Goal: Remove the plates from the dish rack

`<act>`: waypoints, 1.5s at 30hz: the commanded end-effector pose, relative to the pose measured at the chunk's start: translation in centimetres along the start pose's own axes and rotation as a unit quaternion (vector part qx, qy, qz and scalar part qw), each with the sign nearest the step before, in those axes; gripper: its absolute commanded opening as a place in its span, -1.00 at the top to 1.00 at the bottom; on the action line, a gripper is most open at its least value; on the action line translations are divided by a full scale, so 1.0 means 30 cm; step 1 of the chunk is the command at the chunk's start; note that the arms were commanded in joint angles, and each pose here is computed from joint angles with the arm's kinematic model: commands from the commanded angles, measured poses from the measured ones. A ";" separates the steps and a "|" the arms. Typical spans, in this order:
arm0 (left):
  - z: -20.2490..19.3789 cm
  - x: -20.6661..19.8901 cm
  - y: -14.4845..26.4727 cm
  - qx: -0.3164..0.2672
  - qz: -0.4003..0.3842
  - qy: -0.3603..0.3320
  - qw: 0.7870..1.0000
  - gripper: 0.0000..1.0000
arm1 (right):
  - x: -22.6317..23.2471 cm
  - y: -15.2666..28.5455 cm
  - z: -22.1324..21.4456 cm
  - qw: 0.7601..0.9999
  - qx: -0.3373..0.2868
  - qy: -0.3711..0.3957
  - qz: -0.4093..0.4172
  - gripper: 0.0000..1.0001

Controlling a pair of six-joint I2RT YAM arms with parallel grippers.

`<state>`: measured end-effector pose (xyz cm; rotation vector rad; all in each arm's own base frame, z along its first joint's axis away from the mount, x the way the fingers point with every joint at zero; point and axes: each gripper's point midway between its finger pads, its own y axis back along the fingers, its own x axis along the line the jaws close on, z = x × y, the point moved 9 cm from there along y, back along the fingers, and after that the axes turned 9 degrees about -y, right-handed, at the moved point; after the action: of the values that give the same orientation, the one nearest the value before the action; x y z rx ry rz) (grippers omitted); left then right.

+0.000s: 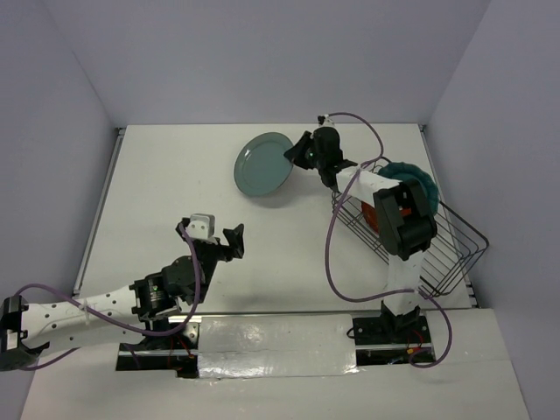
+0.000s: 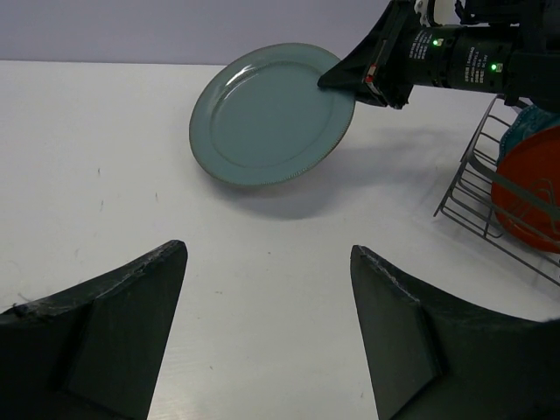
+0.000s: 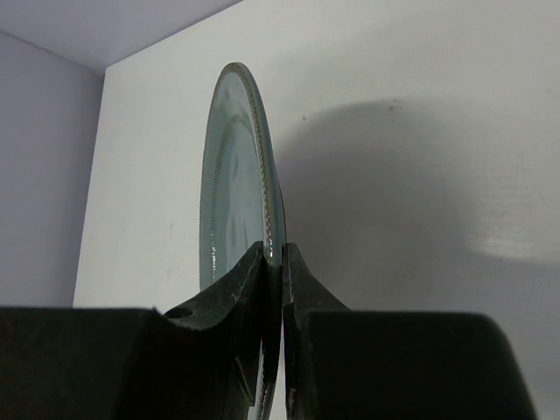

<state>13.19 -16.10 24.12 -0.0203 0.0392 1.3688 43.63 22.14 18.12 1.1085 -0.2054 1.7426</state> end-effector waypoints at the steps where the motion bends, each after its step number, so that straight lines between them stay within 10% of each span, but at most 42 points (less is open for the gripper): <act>1: 0.045 0.006 -0.003 -0.019 0.012 0.019 1.000 -0.76 | 0.131 0.009 0.128 0.991 -0.072 -0.023 0.109 1.00; 15: 0.043 0.005 -0.008 -0.014 0.026 0.012 0.999 -0.75 | -0.003 -0.048 0.036 0.995 -0.028 -0.033 0.090 0.99; 28: 0.041 0.006 -0.008 -0.015 0.025 0.013 0.999 -0.74 | -0.073 -0.079 0.000 0.999 0.006 -0.025 0.027 0.18; 45: 0.027 0.003 -0.014 -0.012 0.036 0.005 0.999 -0.72 | -0.173 -0.115 0.012 0.992 0.015 0.006 -0.122 0.09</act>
<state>13.42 -16.15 23.64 0.0080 0.0259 1.4070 45.95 20.60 12.26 1.1407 -0.0204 1.5572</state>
